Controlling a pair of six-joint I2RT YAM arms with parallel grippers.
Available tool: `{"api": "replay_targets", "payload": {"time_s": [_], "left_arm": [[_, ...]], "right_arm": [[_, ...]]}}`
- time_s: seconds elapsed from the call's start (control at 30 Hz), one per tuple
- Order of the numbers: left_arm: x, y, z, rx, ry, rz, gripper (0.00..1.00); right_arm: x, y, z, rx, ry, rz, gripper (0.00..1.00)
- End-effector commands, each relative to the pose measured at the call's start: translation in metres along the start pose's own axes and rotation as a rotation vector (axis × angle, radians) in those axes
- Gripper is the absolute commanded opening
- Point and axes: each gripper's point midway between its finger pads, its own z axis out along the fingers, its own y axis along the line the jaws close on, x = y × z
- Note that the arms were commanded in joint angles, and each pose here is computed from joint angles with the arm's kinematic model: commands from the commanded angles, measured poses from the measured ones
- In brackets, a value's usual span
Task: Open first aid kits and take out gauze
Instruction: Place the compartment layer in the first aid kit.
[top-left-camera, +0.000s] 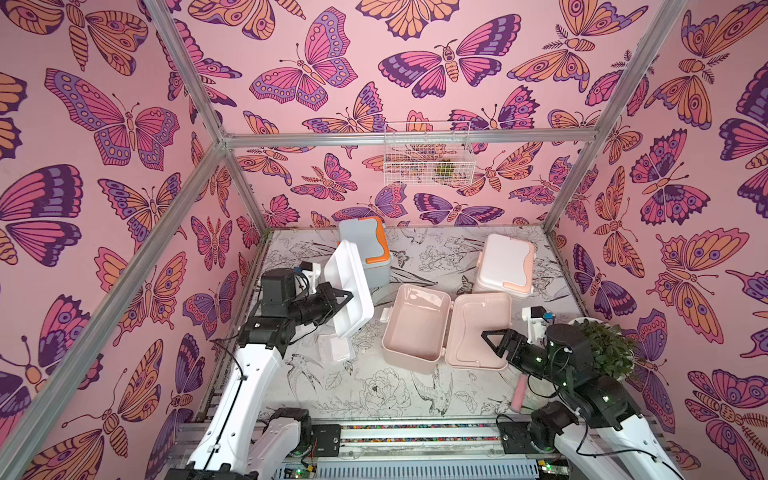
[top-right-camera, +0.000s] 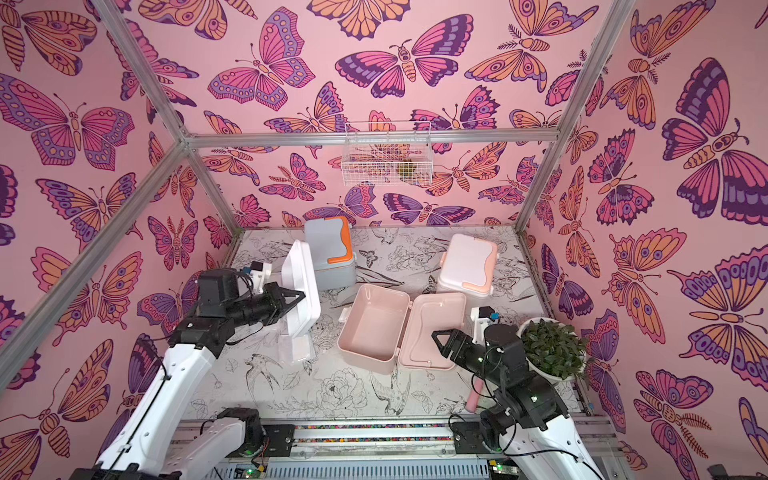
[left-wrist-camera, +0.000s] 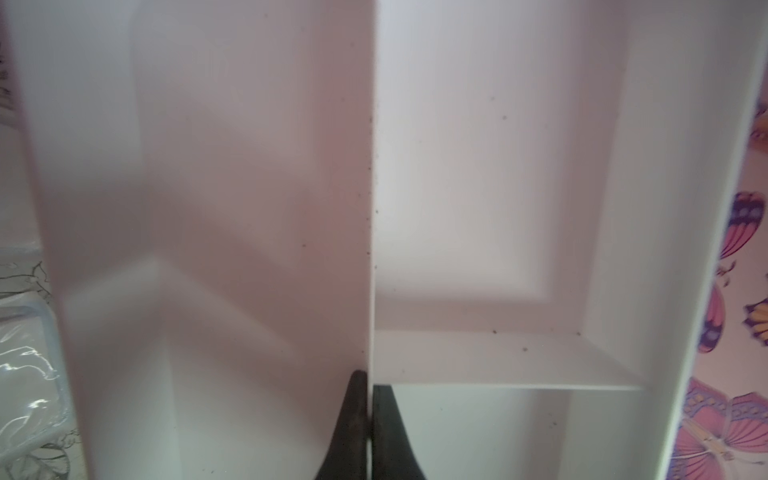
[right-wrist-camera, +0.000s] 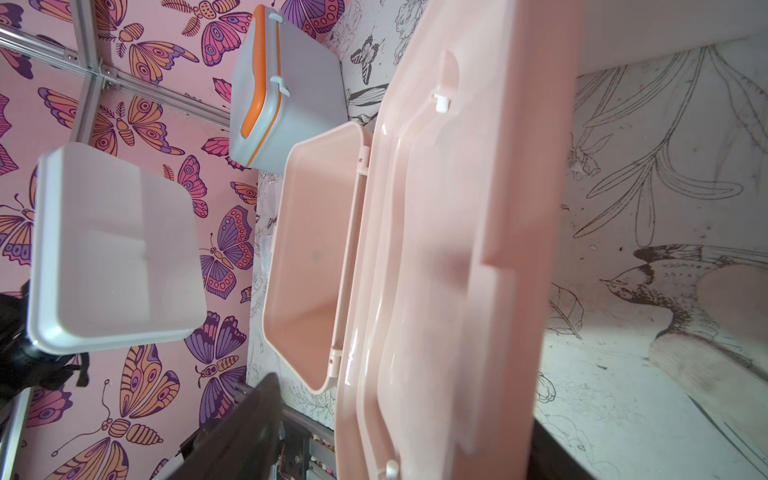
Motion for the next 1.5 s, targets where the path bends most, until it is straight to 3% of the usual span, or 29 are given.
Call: {"api": "replay_targets", "payload": {"time_s": [0.0,0.37,0.53,0.77,0.97,1.17,1.47], "left_arm": [[-0.001,-0.031,-0.008,0.209,0.057,-0.026,0.00],[0.002,-0.023,-0.002,0.158,0.049,-0.007,0.00],[0.027,-0.028,0.016,-0.013,0.079,0.139,0.00],[0.079,-0.034,0.059,-0.289,0.202,0.421,0.00],[0.102,-0.022,0.093,-0.530,0.286,0.607,0.00],[0.112,-0.010,0.119,-0.655,0.335,0.682,0.00],[0.123,0.003,0.147,-0.727,0.391,0.713,0.00]], "right_arm": [[-0.001,0.009,-0.006,-0.018,0.006,-0.036,0.75],[-0.001,0.010,-0.006,-0.018,0.009,-0.033,0.75],[-0.001,0.010,-0.005,-0.018,0.012,-0.033,0.75],[0.001,0.007,-0.005,-0.008,0.017,-0.033,0.75],[0.001,0.007,-0.006,-0.009,0.016,-0.036,0.75],[0.001,0.006,-0.005,-0.005,0.019,-0.038,0.75],[0.003,0.004,-0.004,0.000,0.023,-0.039,0.76]]}}
